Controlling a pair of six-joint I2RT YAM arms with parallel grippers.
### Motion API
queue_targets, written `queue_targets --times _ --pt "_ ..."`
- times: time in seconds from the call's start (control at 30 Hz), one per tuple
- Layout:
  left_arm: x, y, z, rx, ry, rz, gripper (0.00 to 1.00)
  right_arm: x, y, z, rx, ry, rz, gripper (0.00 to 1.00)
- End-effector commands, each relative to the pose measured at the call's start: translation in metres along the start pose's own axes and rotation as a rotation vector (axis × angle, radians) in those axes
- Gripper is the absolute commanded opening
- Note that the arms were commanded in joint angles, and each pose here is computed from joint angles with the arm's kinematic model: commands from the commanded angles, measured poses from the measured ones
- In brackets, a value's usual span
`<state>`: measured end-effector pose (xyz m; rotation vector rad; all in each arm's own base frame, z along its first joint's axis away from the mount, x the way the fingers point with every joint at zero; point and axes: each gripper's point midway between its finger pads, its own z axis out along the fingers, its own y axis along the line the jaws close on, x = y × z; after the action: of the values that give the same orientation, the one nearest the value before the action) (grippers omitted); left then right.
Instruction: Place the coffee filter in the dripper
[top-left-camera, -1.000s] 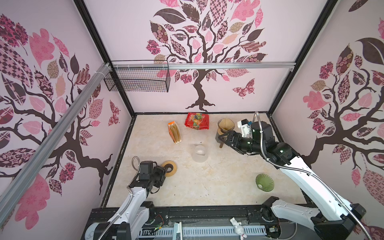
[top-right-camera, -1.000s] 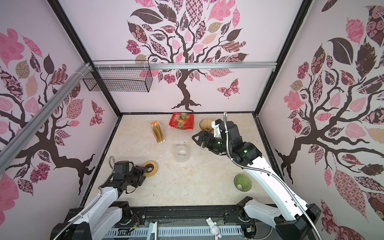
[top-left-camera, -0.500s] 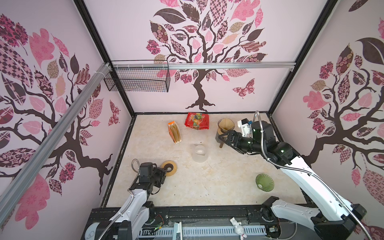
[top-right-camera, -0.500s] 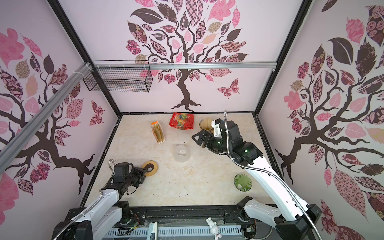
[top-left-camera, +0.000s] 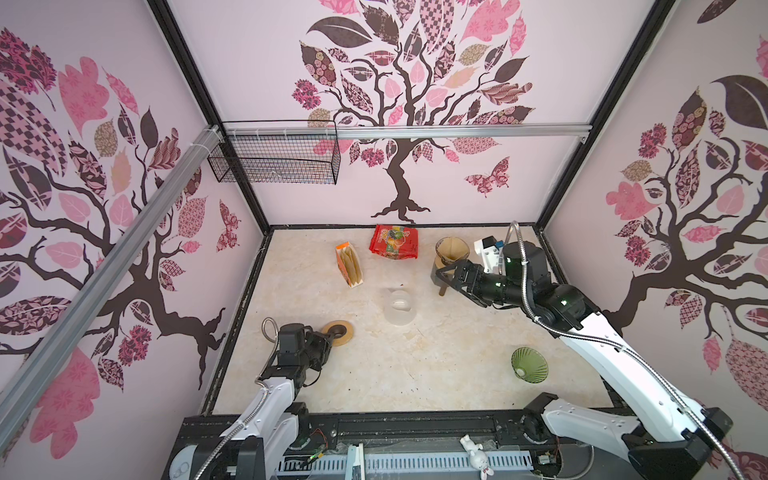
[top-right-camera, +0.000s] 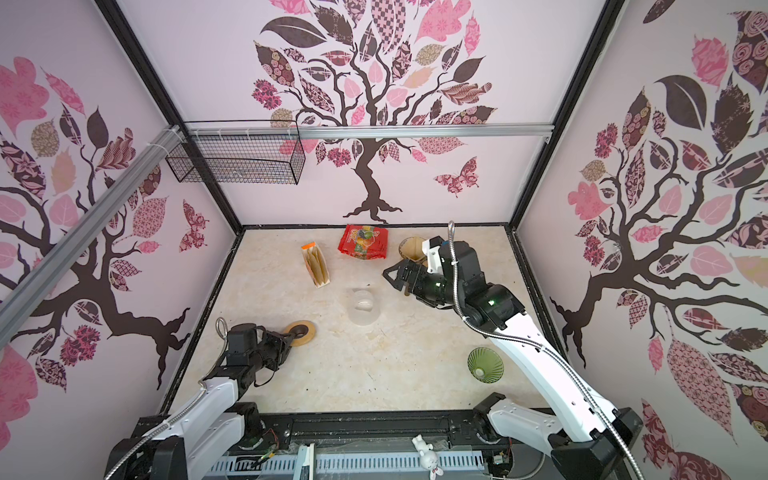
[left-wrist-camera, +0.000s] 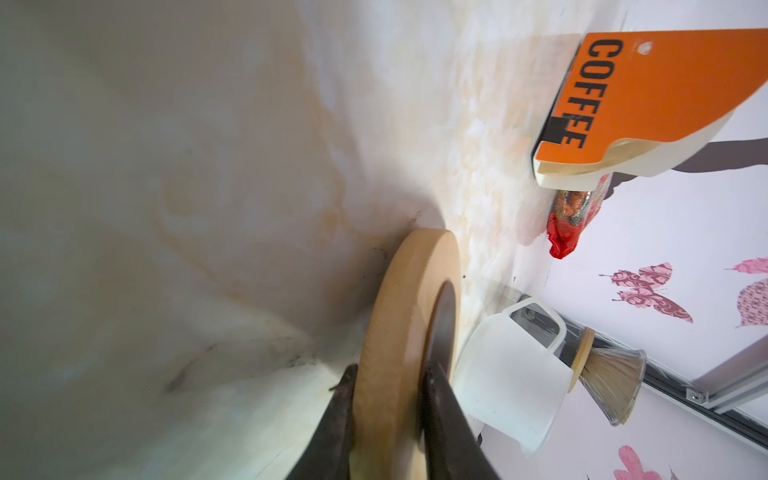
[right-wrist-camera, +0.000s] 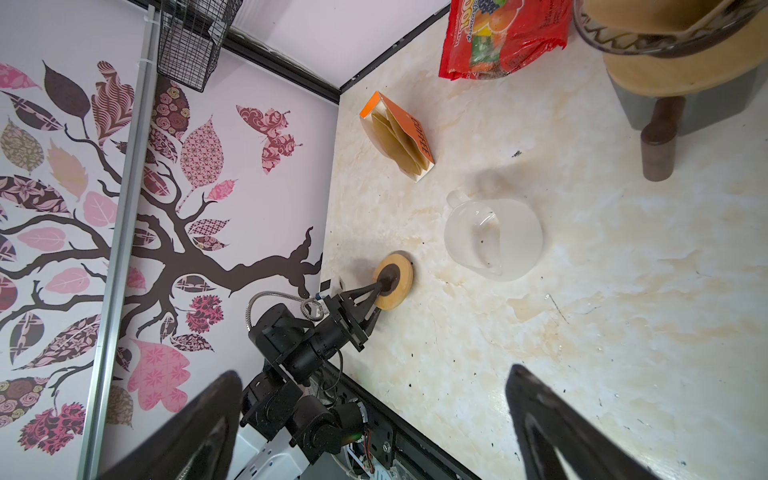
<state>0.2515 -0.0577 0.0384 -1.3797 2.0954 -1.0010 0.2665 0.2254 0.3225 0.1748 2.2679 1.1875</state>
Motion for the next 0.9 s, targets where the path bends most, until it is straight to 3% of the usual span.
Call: queue_targets --times 0.0,0.43,0.57,0.77,0.87 --pt "0.000 0.009 0.001 -0.030 -0.004 -0.007 0.19 -0.003 0.008 -0.008 -0.024 -0.024 -0.021 1.00" --pt "-0.004 0.000 0.005 -0.028 -0.005 0.010 0.02 0.002 -0.013 -0.002 0.012 -0.050 -0.012 1.00" --pt "-0.005 -0.014 0.004 0.004 0.000 0.038 0.00 -0.003 -0.026 0.001 0.067 -0.083 -0.045 1.00" --pt "-0.007 -0.035 0.002 0.041 0.006 0.091 0.00 0.004 -0.021 0.006 -0.028 -0.088 -0.130 1.00" --pt "-0.006 -0.046 0.003 0.064 0.021 0.106 0.00 0.004 -0.033 0.007 0.000 -0.112 -0.147 1.00"
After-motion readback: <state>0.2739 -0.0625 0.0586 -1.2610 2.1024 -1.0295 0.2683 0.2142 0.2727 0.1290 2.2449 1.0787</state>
